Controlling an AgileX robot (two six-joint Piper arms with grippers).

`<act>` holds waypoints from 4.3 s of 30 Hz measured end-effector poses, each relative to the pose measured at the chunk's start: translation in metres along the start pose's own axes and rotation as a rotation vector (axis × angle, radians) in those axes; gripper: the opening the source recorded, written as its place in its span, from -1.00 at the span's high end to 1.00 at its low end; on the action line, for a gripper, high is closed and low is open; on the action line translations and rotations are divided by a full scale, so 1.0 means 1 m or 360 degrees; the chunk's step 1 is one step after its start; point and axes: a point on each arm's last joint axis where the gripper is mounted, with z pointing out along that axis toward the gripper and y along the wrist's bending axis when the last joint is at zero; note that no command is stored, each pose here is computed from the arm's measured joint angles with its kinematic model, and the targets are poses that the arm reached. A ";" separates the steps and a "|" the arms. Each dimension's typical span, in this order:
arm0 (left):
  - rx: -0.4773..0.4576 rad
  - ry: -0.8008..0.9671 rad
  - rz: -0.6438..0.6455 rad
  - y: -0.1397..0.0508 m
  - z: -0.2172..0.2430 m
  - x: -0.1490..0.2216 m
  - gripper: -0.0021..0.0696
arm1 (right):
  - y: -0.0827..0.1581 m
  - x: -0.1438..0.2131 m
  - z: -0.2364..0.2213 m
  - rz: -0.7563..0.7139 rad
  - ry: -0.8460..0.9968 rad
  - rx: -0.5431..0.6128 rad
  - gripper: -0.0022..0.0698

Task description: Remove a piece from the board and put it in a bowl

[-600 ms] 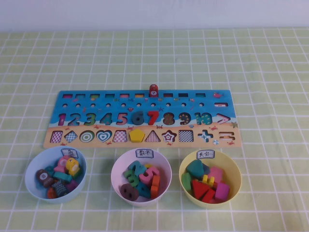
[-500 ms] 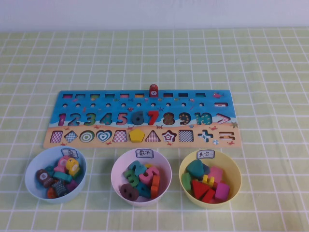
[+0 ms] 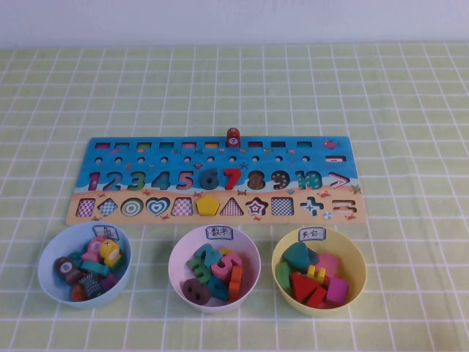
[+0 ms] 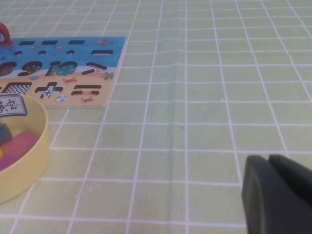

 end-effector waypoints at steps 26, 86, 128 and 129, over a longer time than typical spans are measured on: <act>-0.0619 0.1526 0.0486 -0.014 0.096 -0.112 0.96 | 0.000 0.000 0.000 0.0003 0.0000 -0.0001 0.99; -0.0066 0.2720 0.0638 -0.043 0.364 0.133 -0.36 | 0.000 0.000 0.000 0.0006 0.0001 -0.0002 0.99; -0.0132 0.2781 0.0696 -0.028 0.365 0.172 -0.16 | 0.000 0.000 0.000 0.0006 0.0001 -0.0002 0.99; -0.0131 0.2780 0.0696 -0.028 0.365 0.172 -0.15 | 0.000 0.000 0.000 0.0006 0.0001 -0.0002 0.99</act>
